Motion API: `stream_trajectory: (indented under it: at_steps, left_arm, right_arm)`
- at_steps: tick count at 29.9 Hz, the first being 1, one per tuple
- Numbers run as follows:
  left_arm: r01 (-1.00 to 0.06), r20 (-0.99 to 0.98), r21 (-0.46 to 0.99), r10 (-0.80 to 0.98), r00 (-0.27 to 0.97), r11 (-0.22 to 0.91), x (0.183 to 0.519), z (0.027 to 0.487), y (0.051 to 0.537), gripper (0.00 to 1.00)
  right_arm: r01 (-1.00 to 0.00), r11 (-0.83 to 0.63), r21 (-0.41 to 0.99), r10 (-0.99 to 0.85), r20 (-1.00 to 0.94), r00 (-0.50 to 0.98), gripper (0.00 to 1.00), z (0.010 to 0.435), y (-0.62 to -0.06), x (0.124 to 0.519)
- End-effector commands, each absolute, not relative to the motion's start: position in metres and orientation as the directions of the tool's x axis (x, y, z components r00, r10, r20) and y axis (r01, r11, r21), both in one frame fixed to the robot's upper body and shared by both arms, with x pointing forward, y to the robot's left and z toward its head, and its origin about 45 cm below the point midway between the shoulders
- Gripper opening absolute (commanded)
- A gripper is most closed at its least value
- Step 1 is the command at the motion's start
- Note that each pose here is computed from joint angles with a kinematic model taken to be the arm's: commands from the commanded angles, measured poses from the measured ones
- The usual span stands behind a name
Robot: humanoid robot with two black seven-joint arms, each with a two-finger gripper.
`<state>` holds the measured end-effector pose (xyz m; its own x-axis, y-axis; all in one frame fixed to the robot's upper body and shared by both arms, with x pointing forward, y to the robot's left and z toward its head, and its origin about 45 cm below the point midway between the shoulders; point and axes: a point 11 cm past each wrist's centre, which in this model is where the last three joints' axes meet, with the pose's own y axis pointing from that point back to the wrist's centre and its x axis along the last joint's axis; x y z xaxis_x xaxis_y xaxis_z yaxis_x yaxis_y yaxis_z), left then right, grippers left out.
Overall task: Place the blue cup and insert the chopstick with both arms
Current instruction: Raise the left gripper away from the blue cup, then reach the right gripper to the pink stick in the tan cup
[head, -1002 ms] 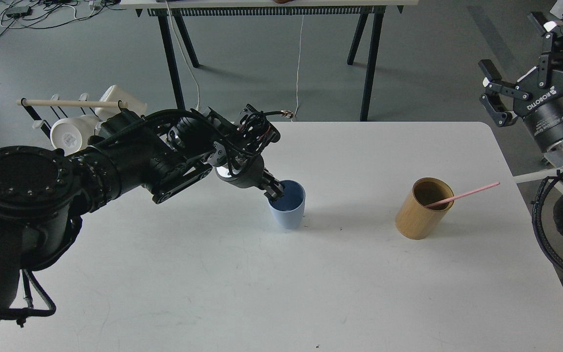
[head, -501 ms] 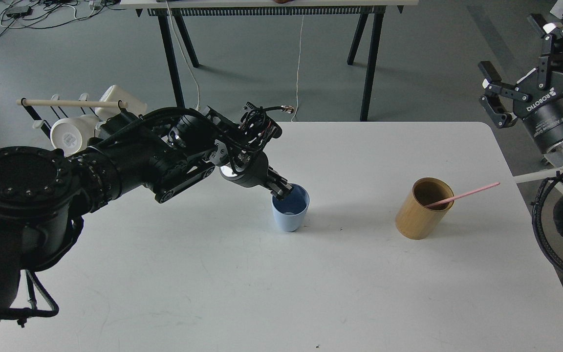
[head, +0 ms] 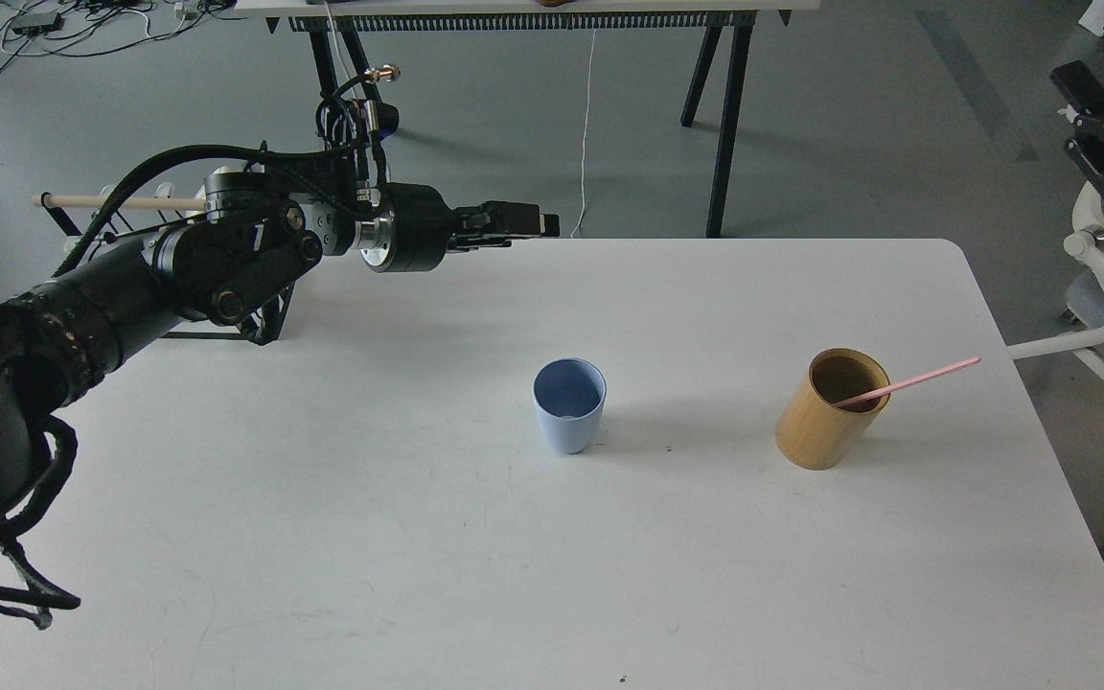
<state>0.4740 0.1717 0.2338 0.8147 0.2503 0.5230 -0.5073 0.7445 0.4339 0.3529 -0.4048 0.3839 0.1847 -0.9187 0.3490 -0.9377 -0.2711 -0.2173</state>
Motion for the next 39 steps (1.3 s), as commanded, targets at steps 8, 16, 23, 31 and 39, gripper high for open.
stream_trajectory:
  at_steps: [8,16,23,31,39]
  left_arm:
    - [-0.648,0.169,0.024,0.636,0.753,0.761,0.457,0.262,0.214,0.92]
    - [-0.663,0.057,-0.127,0.673,0.738,0.738,0.443,0.274,0.214,0.92]
    - [-0.661,0.053,-0.118,0.67,0.741,0.741,0.441,0.269,0.213,0.93]
    - [-0.674,0.044,-0.1,0.68,0.732,0.732,0.439,0.26,0.22,0.93]
    - [-0.678,0.034,-0.092,0.682,0.73,0.73,0.437,0.254,0.22,0.94]
  right_arm:
    - [-0.97,-0.202,-0.135,-0.491,0.871,-0.019,0.93,0.356,-0.453,0.316]
    - [-0.956,-0.256,0.146,-0.437,0.864,0.249,0.94,0.256,-0.444,0.28]
    - [-0.937,-0.274,0.218,-0.473,0.817,0.329,0.93,0.209,-0.428,0.271]
    - [-0.924,-0.288,0.252,-0.509,0.777,0.371,0.92,0.17,-0.41,0.265]
    - [-0.914,-0.336,0.228,-0.535,0.752,0.385,0.73,0.156,-0.382,0.273]
